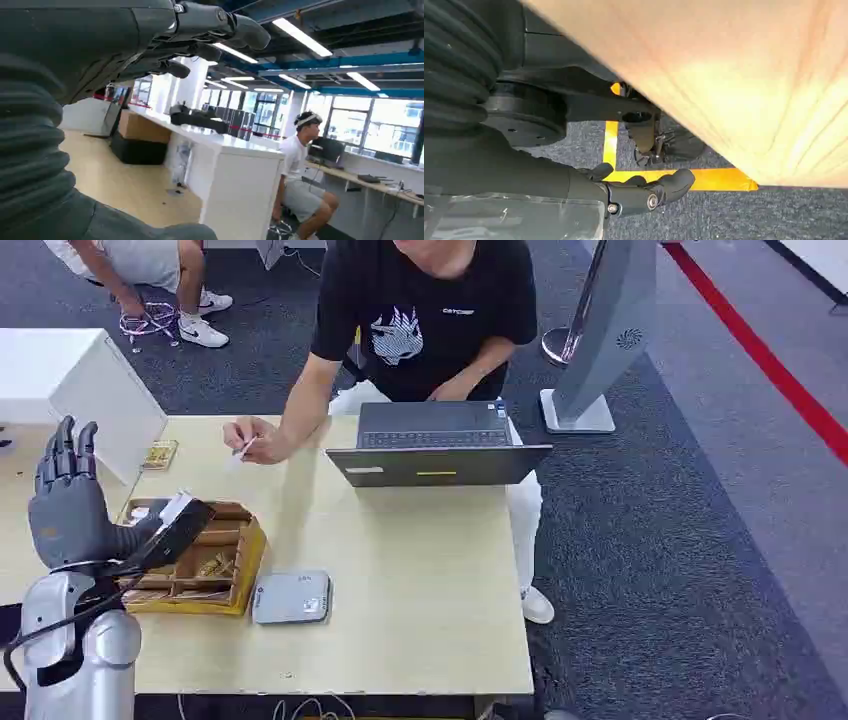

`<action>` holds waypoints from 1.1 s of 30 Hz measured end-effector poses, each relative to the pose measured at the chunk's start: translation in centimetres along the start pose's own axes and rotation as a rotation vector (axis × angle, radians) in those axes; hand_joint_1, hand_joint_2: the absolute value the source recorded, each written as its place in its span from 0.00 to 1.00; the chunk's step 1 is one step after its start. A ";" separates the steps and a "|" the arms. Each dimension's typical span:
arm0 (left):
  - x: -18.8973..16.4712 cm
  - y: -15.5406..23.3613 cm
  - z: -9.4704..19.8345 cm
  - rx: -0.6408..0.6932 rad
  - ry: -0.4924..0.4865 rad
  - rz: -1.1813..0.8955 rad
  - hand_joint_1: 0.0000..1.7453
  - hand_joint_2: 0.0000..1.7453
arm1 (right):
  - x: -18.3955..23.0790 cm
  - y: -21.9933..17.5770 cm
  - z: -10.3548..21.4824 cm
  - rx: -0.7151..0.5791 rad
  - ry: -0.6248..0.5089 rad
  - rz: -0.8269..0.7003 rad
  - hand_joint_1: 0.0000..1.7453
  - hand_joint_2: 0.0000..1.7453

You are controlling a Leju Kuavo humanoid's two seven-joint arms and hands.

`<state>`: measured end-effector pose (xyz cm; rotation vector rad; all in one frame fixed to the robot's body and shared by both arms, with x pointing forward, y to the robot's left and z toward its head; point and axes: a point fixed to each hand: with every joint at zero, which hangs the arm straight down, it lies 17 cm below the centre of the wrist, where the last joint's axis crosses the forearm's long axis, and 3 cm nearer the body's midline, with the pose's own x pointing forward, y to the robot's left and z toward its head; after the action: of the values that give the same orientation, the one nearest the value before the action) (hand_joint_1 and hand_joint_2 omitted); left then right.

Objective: Pass the card to the sensor for recognition and then transmit it.

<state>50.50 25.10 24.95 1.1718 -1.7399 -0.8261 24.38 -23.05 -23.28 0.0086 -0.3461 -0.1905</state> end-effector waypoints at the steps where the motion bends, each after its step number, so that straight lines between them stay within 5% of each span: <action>1: 0.3 -0.1 -0.3 -0.005 -0.014 -0.009 0.00 1.00 | 0.0 0.1 0.0 0.001 0.000 0.000 0.00 1.00; 24: 3.4 -2.1 -2.7 -0.035 -0.120 -0.167 0.00 1.00 | 0.4 1.1 0.1 0.015 0.008 0.008 0.00 1.00; 25: 3.5 -2.1 -2.7 -0.035 -0.121 -0.167 1.00 1.00 | 0.4 1.1 0.1 0.015 0.007 0.007 0.00 1.00; 33: 3.7 -2.1 -2.6 -0.031 -0.133 -0.147 1.00 1.00 | 0.4 1.0 0.1 0.011 0.007 0.004 0.00 1.00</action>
<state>52.97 20.73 25.29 1.2597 -1.7562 -1.0360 24.88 -22.16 -23.02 0.0197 -0.3404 -0.1843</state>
